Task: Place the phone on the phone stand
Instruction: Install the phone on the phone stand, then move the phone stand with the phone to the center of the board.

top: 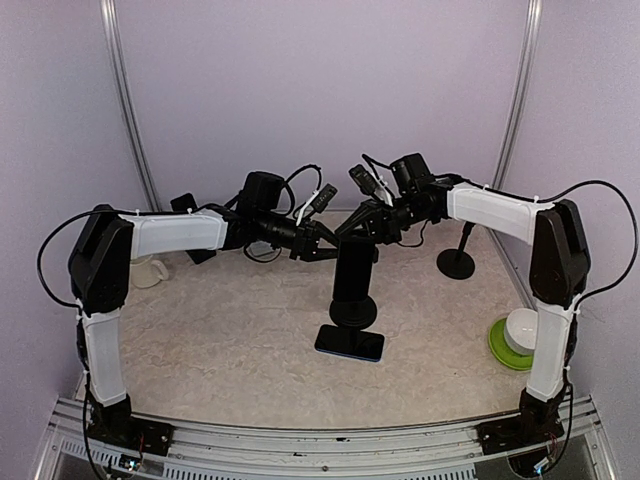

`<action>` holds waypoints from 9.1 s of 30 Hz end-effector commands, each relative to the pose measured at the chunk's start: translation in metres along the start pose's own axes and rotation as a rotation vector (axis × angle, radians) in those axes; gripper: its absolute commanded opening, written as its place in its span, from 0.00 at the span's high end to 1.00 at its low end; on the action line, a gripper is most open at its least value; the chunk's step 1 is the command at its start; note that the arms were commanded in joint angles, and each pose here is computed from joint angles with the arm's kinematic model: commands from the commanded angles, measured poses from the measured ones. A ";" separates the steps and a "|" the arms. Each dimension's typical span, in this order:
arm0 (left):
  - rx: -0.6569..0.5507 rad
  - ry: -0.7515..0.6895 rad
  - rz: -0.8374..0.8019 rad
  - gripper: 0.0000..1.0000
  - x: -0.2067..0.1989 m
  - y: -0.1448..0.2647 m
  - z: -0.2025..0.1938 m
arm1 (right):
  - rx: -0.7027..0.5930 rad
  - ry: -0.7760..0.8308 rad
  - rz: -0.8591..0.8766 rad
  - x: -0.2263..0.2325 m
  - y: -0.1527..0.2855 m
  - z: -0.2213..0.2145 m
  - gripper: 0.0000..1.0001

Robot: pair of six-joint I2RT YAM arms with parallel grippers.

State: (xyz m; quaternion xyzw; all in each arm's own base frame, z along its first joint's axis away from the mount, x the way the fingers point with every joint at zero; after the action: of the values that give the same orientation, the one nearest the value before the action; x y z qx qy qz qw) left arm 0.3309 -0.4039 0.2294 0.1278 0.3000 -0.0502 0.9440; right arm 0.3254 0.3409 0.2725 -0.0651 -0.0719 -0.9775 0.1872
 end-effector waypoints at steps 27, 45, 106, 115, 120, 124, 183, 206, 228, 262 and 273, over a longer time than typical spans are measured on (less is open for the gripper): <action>-0.051 -0.062 -0.061 1.00 -0.044 0.046 0.016 | 0.108 -0.086 -0.217 -0.020 0.052 -0.026 1.00; -0.052 -0.049 -0.088 1.00 -0.046 0.064 0.014 | 0.125 -0.091 -0.229 -0.022 0.061 -0.029 1.00; -0.121 -0.005 0.000 1.00 -0.030 0.047 0.024 | 0.202 -0.217 -0.280 -0.038 0.041 -0.036 1.00; -0.123 0.007 -0.009 1.00 -0.024 0.044 0.023 | 0.190 -0.208 -0.261 -0.037 0.039 -0.034 1.00; -0.119 0.009 -0.011 0.99 -0.019 0.043 0.022 | 0.182 -0.202 -0.245 -0.036 0.036 -0.032 1.00; -0.120 0.006 -0.008 0.98 -0.015 0.046 0.022 | 0.182 -0.202 -0.236 -0.036 0.034 -0.032 1.00; -0.118 0.025 0.049 0.31 -0.005 0.051 0.010 | 0.198 -0.169 -0.210 -0.033 0.014 -0.025 0.83; -0.158 0.031 0.186 0.01 -0.020 0.071 0.009 | 0.202 -0.126 -0.329 -0.032 0.013 0.012 0.44; -0.172 0.091 0.372 0.01 -0.032 0.083 -0.006 | 0.166 -0.141 -0.591 -0.014 0.035 0.031 0.30; -0.268 0.226 0.623 0.01 -0.054 0.144 -0.037 | 0.119 -0.210 -0.626 0.033 0.027 -0.021 0.53; -0.318 0.246 0.664 0.01 -0.060 0.162 -0.040 | 0.138 -0.226 -0.601 0.033 0.019 -0.029 0.59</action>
State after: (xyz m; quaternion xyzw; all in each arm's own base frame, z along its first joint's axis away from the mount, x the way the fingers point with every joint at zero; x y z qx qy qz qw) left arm 0.2878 -0.2460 0.2634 0.0843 0.3557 0.3043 0.8796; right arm 0.3081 0.2994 0.2511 -0.1423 -0.1756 -0.9650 -0.1332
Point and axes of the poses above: each gripper's point midway between its finger pads, its own y axis back along the fingers, its own x axis along the line the jaws close on, z = x × y, the point moved 3 cm from there along y, back along the fingers, and after that the axes turned 11 degrees about y, right-handed, at the moved point
